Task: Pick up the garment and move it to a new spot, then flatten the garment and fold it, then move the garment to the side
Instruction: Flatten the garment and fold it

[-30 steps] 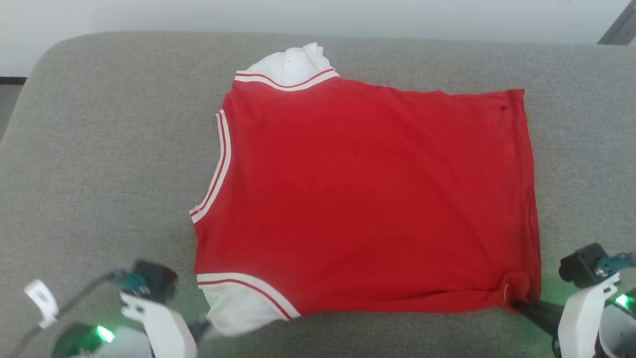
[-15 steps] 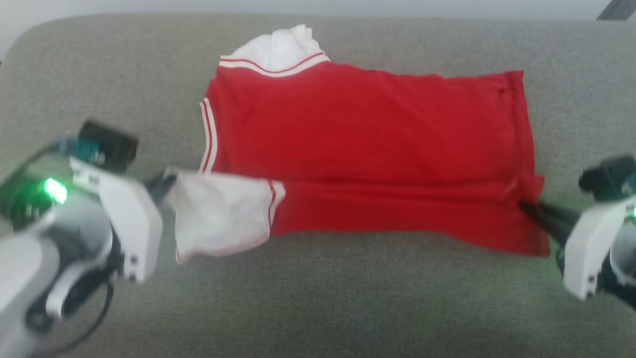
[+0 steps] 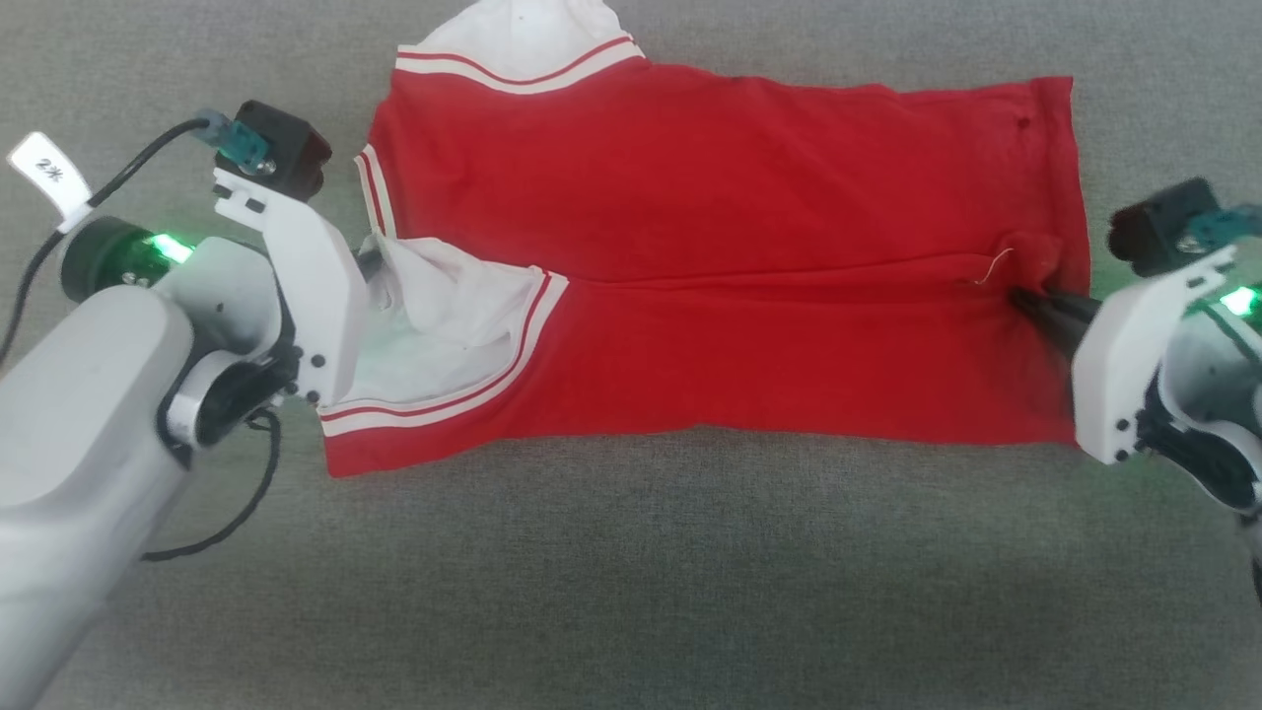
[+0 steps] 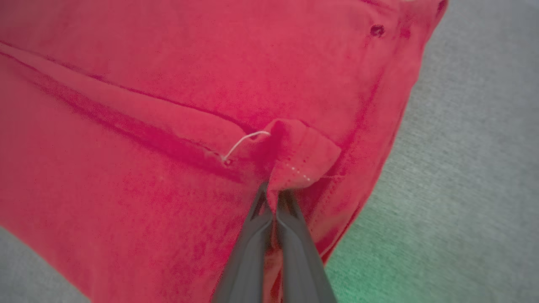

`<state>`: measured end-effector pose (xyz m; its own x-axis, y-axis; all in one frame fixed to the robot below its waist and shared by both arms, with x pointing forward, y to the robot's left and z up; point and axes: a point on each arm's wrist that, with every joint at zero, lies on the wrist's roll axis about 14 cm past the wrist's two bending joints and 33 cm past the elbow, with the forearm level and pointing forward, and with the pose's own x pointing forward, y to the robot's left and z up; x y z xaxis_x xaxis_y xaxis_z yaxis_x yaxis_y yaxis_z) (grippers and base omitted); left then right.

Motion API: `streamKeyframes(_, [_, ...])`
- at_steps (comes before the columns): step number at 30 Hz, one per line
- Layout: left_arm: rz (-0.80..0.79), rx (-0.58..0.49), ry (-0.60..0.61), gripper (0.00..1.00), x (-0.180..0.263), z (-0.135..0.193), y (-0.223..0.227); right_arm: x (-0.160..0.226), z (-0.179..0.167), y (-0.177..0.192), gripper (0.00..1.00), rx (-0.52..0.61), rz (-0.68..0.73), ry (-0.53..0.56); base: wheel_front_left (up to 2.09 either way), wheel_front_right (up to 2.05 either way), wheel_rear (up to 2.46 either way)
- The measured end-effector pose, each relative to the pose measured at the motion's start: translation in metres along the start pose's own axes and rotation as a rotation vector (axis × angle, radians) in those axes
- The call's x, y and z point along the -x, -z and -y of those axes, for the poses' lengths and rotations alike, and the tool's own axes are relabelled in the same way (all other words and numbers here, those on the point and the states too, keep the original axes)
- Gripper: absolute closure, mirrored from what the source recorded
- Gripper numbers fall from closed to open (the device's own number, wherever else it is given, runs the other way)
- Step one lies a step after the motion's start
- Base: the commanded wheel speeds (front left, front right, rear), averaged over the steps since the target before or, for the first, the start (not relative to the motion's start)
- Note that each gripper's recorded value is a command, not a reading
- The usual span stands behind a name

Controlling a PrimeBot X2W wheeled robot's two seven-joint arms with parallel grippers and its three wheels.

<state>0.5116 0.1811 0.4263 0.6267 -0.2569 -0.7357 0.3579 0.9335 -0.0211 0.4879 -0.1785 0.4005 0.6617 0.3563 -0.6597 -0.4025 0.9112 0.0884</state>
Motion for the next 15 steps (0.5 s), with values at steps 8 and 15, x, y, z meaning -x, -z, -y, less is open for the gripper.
streamKeyframes(8, [-0.111,0.082,0.01,0.64,-0.02,-0.002,0.024,-0.015,-0.002,0.001,0.92,-0.019,-0.044,-0.013,0.0,0.0,0.0])
streamKeyframes(15, [-0.08,0.097,-0.016,0.0,-0.006,-0.007,0.011,-0.005,0.0,-0.01,0.0,-0.019,-0.009,0.004,0.0,0.0,0.0])
